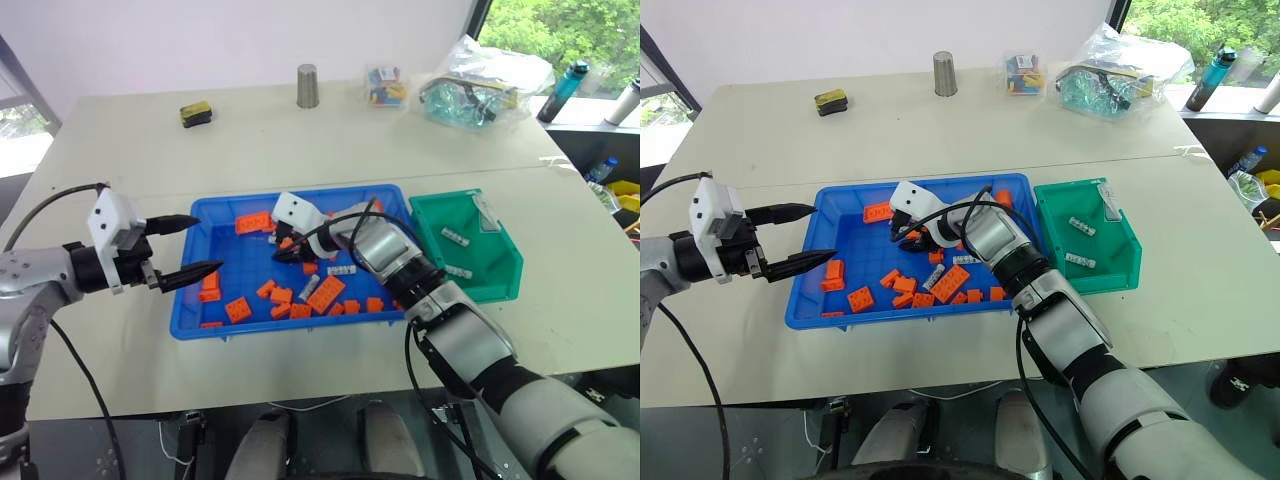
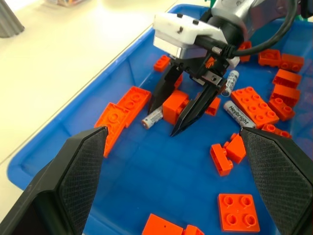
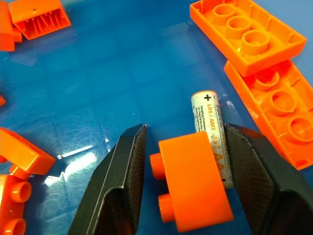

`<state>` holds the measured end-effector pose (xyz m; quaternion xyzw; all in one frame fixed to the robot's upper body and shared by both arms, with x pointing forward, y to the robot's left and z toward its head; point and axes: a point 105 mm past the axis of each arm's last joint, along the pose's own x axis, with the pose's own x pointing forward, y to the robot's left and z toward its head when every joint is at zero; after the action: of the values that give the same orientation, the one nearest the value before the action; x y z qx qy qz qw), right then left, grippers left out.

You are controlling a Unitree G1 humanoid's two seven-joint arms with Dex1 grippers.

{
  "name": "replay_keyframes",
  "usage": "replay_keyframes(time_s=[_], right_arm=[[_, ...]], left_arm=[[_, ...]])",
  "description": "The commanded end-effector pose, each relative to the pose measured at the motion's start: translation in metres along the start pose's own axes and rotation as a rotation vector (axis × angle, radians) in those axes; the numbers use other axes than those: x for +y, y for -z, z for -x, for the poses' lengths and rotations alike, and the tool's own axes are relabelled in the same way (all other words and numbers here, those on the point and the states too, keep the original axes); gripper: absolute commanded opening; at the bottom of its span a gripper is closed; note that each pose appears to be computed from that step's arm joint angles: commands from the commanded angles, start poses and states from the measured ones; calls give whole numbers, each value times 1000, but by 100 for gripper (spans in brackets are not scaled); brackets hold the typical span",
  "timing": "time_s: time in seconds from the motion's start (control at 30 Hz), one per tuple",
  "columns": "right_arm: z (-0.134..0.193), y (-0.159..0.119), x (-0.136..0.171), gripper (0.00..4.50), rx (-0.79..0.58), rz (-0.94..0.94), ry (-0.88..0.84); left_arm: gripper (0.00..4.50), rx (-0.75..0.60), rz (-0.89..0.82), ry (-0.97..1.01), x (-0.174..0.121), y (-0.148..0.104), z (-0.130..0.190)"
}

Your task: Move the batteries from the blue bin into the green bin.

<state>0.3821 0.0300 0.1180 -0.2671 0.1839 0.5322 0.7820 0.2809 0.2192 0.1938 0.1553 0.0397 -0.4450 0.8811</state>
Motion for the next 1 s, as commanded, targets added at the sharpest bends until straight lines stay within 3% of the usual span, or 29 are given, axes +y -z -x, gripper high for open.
replay_keyframes(time_s=[0.03,0.2,0.4,0.63,0.77,1.0], right_arm=[[6,0,-4,253,12,24,9],[20,2,-13,253,-2,20,38],[38,-37,-16,253,-68,50,47],[25,-65,-8,253,-70,158,48],[15,-62,-6,253,-62,153,35],[6,-35,-12,253,-11,114,38]], left_arm=[[450,-25,-47,-14,3,-10,2],[450,-24,-48,-17,4,-9,3],[450,-23,-48,-11,5,-9,2],[450,-30,-52,-7,8,-11,-1],[450,-35,-54,-6,8,-13,-3],[450,-36,-53,-16,8,-13,-1]])
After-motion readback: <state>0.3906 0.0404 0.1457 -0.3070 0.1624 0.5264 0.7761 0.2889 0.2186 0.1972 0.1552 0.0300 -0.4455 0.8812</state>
